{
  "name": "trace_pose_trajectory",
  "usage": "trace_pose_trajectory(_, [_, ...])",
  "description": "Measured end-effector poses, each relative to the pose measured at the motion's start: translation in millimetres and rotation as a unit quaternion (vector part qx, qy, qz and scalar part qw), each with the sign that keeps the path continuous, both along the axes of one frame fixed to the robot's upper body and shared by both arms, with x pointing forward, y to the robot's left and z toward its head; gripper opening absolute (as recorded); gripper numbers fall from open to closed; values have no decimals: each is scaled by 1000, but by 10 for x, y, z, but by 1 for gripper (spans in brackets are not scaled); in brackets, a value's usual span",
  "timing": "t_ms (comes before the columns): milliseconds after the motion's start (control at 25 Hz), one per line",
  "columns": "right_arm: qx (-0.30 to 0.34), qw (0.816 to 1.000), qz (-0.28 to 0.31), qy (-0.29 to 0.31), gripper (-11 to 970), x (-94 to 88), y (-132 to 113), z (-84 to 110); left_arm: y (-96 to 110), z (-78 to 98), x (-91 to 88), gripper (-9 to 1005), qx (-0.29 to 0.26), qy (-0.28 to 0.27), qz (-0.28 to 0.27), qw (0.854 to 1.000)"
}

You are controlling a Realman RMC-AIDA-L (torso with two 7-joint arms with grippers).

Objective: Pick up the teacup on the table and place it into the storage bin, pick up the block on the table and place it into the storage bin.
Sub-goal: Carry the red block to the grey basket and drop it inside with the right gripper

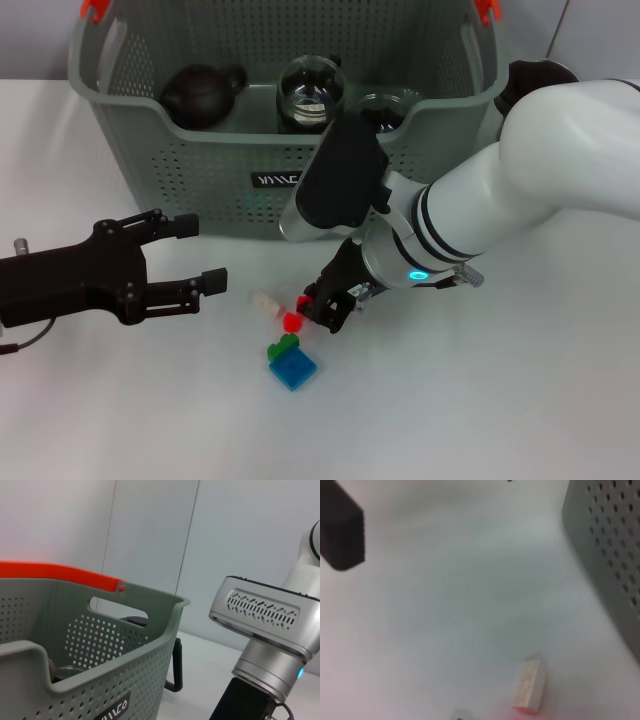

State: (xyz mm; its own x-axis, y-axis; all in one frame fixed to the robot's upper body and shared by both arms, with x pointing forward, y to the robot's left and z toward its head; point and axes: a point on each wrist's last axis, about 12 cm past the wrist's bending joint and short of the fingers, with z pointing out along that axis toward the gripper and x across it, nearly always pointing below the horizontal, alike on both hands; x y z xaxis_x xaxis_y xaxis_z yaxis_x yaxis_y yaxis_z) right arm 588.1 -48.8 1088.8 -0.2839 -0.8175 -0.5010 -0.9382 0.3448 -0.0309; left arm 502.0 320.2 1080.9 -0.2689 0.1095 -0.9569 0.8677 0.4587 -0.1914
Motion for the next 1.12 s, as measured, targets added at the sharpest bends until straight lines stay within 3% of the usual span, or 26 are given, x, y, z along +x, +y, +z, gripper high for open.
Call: trace_pose_trajectory(1120, [43, 999, -2, 29, 123, -3, -256, 332, 40, 36, 6, 865, -6, -4, 4, 1000])
